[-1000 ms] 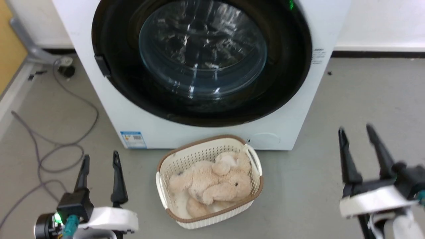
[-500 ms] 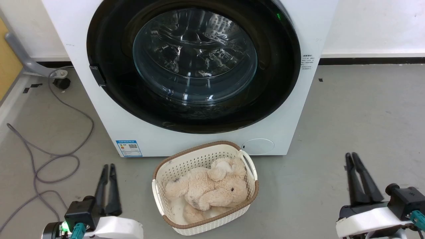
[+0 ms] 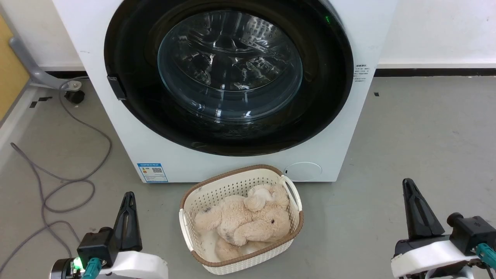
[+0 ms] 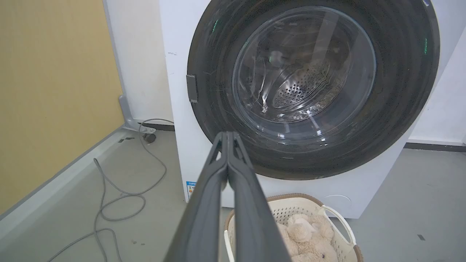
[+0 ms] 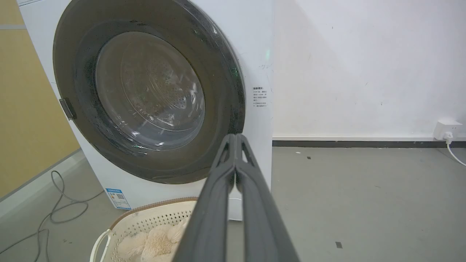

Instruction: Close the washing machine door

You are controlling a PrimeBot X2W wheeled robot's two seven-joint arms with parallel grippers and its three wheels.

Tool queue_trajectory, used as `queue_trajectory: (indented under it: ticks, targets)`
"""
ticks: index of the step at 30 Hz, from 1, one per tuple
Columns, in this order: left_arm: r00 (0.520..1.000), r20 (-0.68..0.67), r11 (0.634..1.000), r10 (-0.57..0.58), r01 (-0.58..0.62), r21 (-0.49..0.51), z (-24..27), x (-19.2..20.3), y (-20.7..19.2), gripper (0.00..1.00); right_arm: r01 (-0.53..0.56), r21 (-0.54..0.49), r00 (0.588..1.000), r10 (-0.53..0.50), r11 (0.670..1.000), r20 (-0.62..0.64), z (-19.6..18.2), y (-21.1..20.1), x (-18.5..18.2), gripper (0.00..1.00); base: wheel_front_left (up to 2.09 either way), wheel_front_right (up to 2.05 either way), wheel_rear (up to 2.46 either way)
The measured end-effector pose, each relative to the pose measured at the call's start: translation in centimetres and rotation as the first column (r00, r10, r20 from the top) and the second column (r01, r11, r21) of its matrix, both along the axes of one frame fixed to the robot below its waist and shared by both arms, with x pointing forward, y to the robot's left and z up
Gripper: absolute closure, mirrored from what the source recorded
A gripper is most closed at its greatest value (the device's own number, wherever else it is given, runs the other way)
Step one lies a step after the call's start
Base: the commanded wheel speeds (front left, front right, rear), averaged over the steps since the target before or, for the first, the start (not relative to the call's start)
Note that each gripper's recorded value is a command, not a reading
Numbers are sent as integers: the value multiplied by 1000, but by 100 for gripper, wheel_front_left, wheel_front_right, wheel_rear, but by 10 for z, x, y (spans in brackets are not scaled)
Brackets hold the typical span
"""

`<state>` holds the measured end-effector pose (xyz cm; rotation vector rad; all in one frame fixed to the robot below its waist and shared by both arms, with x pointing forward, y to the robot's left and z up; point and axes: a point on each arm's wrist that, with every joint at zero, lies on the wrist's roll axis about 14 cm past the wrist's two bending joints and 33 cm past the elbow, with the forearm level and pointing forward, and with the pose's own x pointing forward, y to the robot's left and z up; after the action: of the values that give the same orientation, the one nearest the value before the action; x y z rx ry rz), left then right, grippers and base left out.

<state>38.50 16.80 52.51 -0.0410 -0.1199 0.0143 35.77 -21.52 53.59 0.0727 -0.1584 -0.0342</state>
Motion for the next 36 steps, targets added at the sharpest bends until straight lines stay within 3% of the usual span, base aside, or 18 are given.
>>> queue_trajectory:
  ticks: [36]
  targets:
    - [999, -44, 1000, -10, 11, 29, 0, -4, 2, 100, -62, -40, 997, 60, 997, -51, -1, 20, 8, 100, 0, 0, 0]
